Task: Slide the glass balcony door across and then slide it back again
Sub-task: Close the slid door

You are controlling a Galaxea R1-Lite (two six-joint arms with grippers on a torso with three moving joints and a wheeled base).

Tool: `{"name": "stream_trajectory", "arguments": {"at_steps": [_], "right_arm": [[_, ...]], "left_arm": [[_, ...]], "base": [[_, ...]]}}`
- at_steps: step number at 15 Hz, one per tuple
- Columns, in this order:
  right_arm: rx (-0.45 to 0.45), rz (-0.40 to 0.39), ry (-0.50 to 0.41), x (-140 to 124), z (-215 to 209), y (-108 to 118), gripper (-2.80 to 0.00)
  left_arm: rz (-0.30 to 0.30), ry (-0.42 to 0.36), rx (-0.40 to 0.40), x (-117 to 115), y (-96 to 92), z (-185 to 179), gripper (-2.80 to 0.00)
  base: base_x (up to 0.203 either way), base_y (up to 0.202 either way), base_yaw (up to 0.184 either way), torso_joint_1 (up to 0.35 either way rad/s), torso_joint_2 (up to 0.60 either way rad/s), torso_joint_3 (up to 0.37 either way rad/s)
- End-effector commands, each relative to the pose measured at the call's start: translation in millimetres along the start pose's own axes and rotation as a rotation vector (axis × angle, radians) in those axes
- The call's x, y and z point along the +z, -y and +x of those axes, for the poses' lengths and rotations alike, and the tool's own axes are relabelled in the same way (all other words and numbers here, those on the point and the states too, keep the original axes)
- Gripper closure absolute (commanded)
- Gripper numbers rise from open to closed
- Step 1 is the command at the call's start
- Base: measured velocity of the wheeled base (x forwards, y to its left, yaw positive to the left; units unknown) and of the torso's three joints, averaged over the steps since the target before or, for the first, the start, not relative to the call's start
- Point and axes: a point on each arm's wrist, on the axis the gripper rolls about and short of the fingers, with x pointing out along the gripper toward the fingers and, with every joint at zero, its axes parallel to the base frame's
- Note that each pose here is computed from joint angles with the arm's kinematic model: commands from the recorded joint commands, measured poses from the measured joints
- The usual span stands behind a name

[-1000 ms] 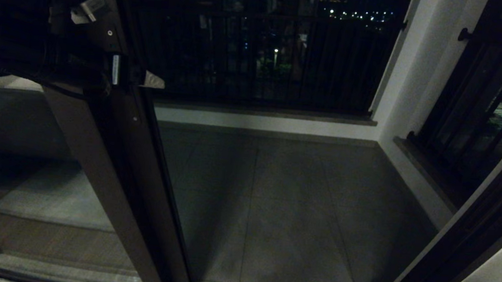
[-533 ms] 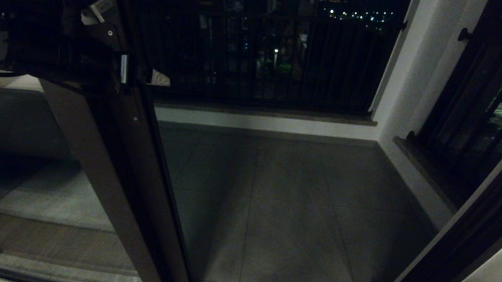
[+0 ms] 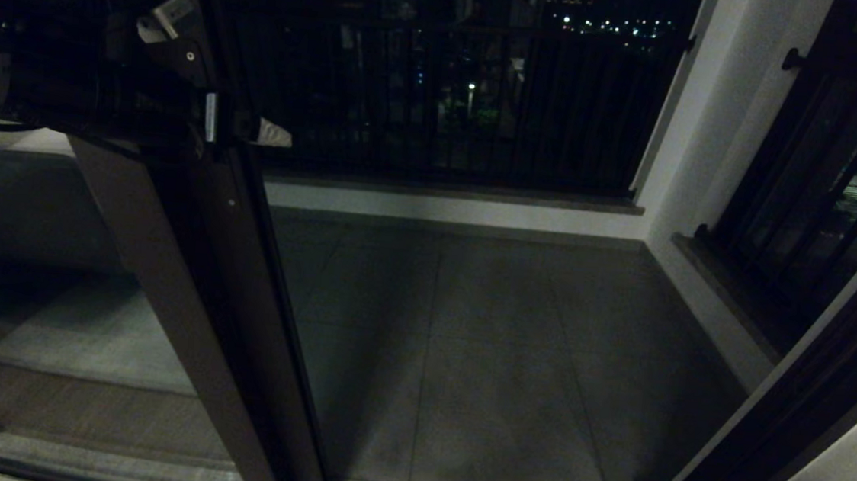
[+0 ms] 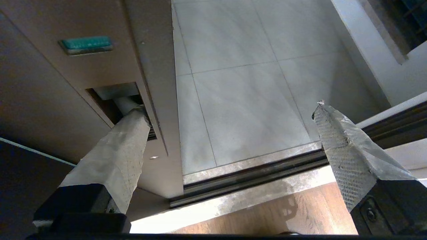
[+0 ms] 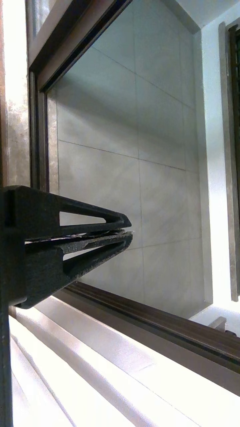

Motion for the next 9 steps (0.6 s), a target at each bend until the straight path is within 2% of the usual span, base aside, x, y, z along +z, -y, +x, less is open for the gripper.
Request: {"name": "stream_trajectory", "arguments": {"at_steps": [1, 9], "right_arm": [[0.0, 0.0, 0.0, 0, 0, 0, 0.0], [0.0, 0.0, -0.001, 0, 0, 0, 0.0]], "left_arm": [[0.003, 0.003, -0.011, 1, 2.7, 0, -2.8], [0.017, -0.006, -0.043, -1, 15.6, 6, -2.8]], "base": [[0.0, 0.0, 0.0, 0.0, 0.0, 0.0], [0.0, 0.0, 0.0, 0.0, 0.0, 0.0]]}}
